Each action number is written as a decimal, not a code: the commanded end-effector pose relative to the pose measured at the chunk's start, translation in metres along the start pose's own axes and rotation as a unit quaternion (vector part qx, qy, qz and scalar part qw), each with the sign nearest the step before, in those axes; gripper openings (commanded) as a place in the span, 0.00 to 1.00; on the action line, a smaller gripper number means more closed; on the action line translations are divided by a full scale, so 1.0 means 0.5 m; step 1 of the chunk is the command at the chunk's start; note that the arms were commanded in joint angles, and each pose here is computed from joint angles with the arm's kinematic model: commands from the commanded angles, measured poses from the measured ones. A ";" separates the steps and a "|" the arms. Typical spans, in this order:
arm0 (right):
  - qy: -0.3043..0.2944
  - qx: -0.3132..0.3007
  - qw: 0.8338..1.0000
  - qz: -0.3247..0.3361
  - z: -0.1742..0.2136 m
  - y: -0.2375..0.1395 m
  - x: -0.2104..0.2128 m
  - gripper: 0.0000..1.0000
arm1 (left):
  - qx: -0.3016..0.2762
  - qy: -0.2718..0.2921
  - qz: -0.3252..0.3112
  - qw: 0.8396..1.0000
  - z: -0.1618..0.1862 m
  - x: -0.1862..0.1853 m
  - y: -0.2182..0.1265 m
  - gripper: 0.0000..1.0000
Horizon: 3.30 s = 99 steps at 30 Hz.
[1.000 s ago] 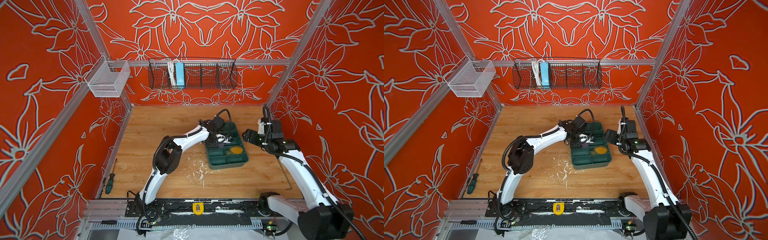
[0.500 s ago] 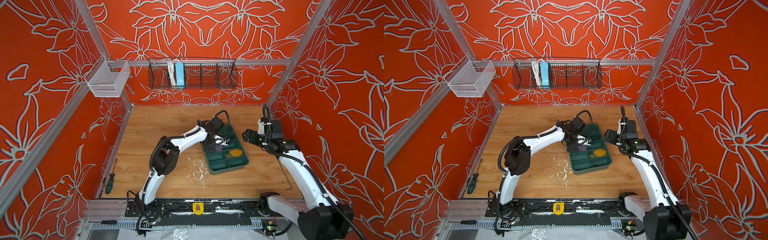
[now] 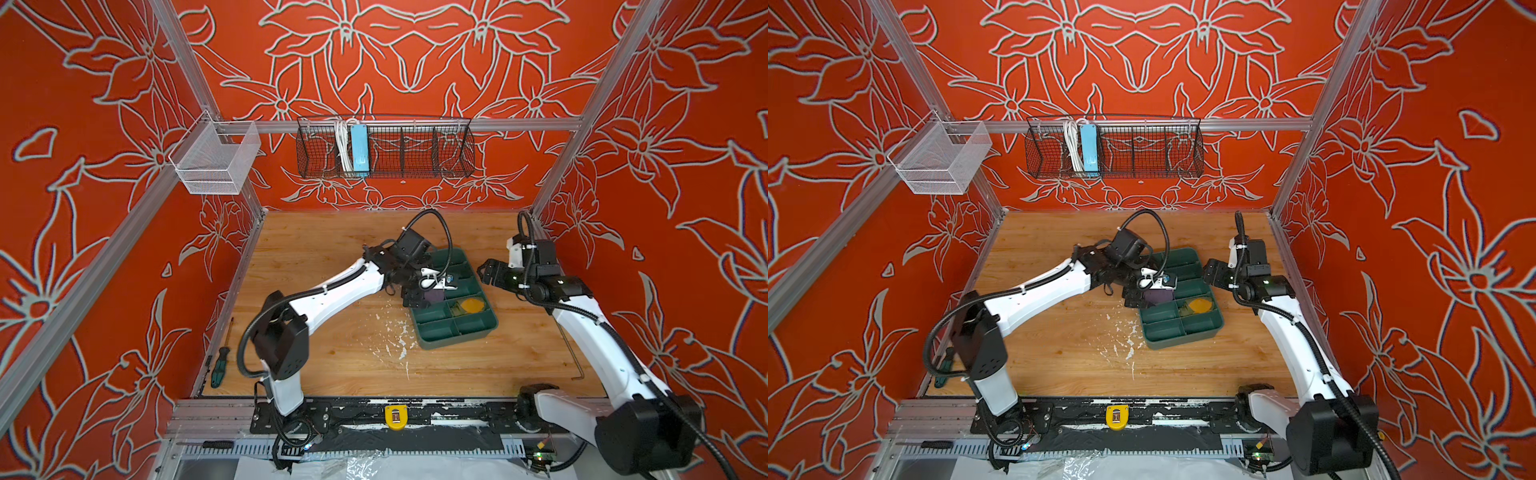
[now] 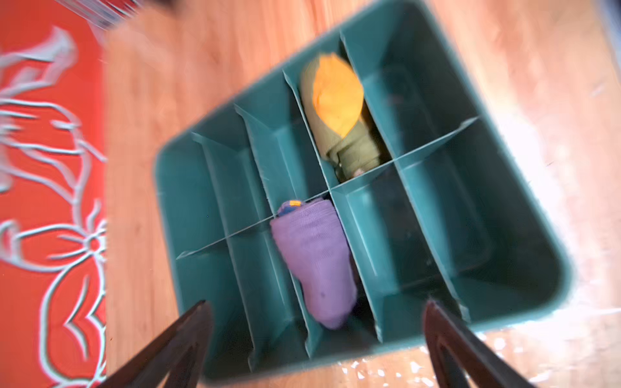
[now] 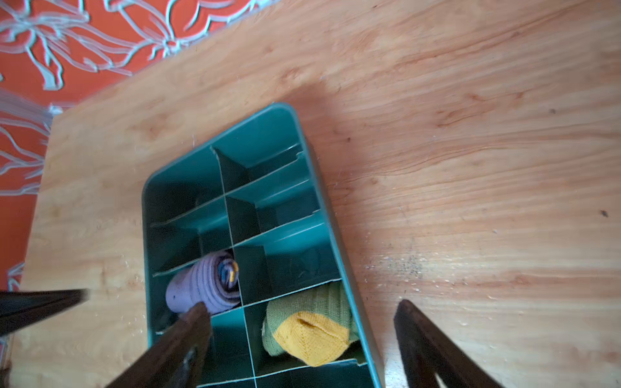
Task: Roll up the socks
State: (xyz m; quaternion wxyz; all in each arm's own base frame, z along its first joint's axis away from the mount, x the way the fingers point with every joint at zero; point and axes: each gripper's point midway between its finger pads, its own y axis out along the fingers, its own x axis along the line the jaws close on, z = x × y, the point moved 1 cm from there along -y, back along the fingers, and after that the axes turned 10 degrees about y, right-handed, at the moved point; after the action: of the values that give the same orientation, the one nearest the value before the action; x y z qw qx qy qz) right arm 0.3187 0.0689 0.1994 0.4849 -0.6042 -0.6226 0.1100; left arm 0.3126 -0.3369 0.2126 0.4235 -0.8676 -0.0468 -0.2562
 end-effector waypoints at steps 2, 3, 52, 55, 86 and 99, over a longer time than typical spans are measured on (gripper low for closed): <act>-0.027 0.046 0.999 -0.013 0.042 0.054 0.044 0.60 | -0.135 -0.108 -0.190 0.966 -0.047 0.126 -0.159 0.97; -0.036 0.056 0.998 -0.017 0.049 0.066 0.061 0.54 | -0.149 -0.138 -0.220 0.954 -0.035 0.134 -0.190 0.97; -0.091 0.033 0.989 0.109 0.022 0.090 -0.026 0.80 | 0.053 -0.677 -0.145 0.720 0.078 -0.073 0.008 0.98; -0.086 0.059 0.989 0.107 0.043 0.129 -0.036 0.80 | 0.049 -0.668 -0.161 0.725 0.079 -0.061 -0.001 0.98; 0.030 0.090 0.995 0.009 0.051 0.431 0.258 0.03 | 0.047 -0.629 -0.387 0.672 0.332 0.076 -0.351 0.98; 0.044 0.053 0.995 -0.076 -0.060 0.546 0.427 0.26 | 0.066 -0.635 -0.433 0.636 0.403 0.021 -0.386 0.98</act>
State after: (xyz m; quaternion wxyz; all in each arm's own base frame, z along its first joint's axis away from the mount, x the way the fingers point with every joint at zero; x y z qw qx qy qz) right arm 0.5502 0.2989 0.0926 0.5525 -0.5451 -0.6215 0.1064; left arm 0.3417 -0.0740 0.2490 0.2018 -0.6823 -0.6687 0.2159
